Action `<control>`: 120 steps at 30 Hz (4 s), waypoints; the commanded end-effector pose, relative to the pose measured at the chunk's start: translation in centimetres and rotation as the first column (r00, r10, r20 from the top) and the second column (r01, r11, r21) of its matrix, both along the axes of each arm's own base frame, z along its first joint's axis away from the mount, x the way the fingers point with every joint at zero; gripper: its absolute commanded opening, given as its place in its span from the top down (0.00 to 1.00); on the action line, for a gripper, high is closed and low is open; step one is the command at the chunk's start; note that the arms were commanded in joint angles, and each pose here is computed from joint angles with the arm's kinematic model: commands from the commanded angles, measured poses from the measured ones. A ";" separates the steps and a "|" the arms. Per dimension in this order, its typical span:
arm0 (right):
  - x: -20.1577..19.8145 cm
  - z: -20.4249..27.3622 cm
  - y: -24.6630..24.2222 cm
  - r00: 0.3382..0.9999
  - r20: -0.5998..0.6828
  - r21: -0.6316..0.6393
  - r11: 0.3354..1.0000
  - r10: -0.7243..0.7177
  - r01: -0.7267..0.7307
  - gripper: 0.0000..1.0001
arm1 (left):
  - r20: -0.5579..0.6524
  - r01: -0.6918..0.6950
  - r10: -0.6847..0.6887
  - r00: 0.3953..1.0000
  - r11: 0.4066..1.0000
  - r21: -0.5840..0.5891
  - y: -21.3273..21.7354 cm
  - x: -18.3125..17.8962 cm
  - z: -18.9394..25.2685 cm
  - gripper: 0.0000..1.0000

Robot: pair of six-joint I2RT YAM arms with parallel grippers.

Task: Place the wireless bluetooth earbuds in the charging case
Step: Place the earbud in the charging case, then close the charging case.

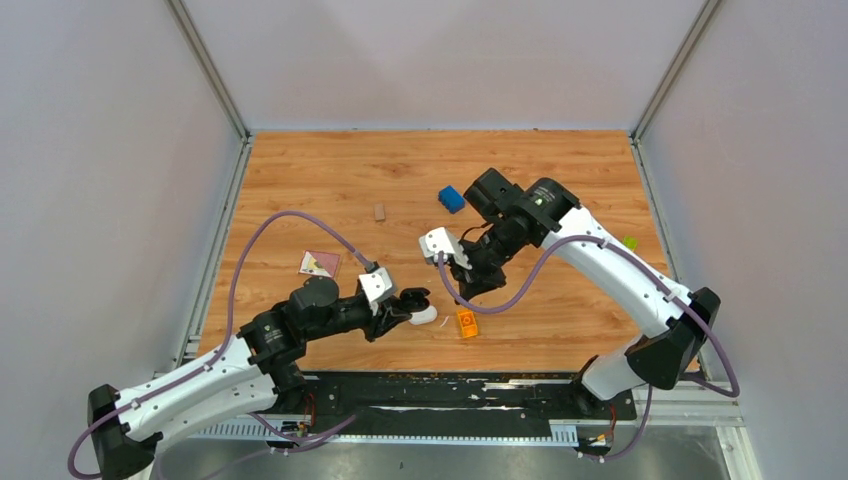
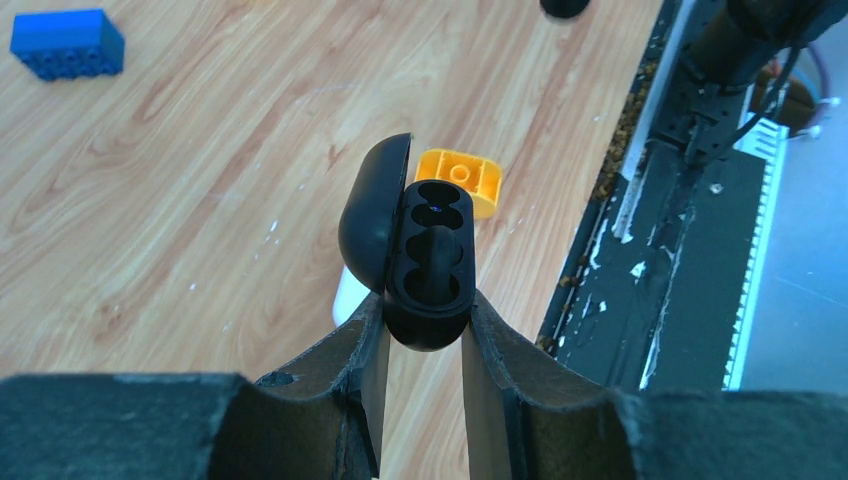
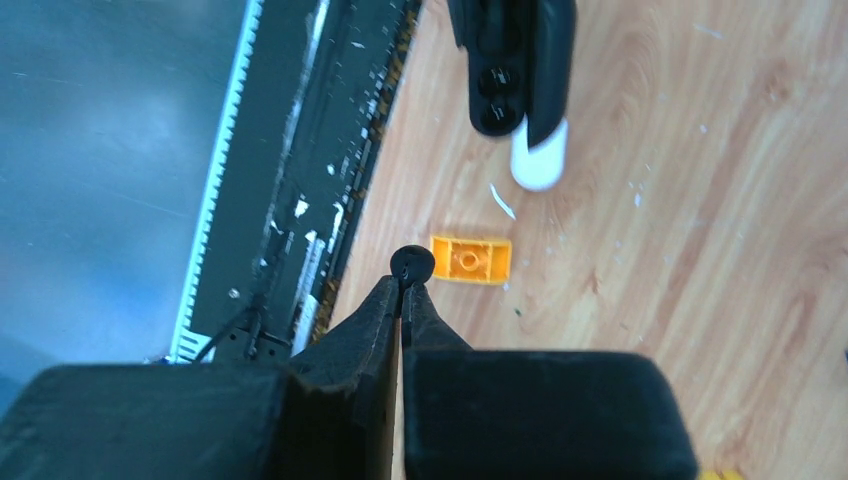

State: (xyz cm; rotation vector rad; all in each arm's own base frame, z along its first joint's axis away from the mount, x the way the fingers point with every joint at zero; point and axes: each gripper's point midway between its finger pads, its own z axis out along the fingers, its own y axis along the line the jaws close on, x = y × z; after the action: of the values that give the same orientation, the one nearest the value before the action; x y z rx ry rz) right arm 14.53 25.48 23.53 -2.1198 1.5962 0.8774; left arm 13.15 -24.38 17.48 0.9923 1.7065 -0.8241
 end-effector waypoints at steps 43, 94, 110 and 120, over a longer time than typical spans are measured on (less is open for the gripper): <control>-1.7 1.8 7.1 0.999 -0.035 0.100 0.995 -0.022 0.026 1.00 | 0.129 0.219 -0.197 0.972 0.958 -0.186 -2.3 -2.7 4.5 1.00; -3.7 4.8 3.1 0.999 -0.005 0.190 0.980 0.054 -0.052 0.71 | 0.123 0.207 -0.188 0.974 0.964 -0.165 -2.2 -2.4 4.1 1.00; -1.0 1.5 5.5 0.992 -0.116 0.182 0.981 -0.047 0.068 0.04 | 0.107 0.182 -0.164 0.981 0.965 -0.187 -2.3 -2.2 4.3 1.00; -4.7 1.9 3.9 0.986 -0.155 0.225 0.974 0.058 -0.022 0.01 | 0.037 0.014 -0.005 0.999 0.972 -0.234 -2.0 0.2 4.6 1.00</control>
State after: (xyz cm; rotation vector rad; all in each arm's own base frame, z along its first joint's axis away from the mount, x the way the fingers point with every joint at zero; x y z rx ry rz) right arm 11.92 30.06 23.26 -1.9653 1.5947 1.1403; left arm 12.07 -26.18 20.34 0.9690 1.5517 -0.9829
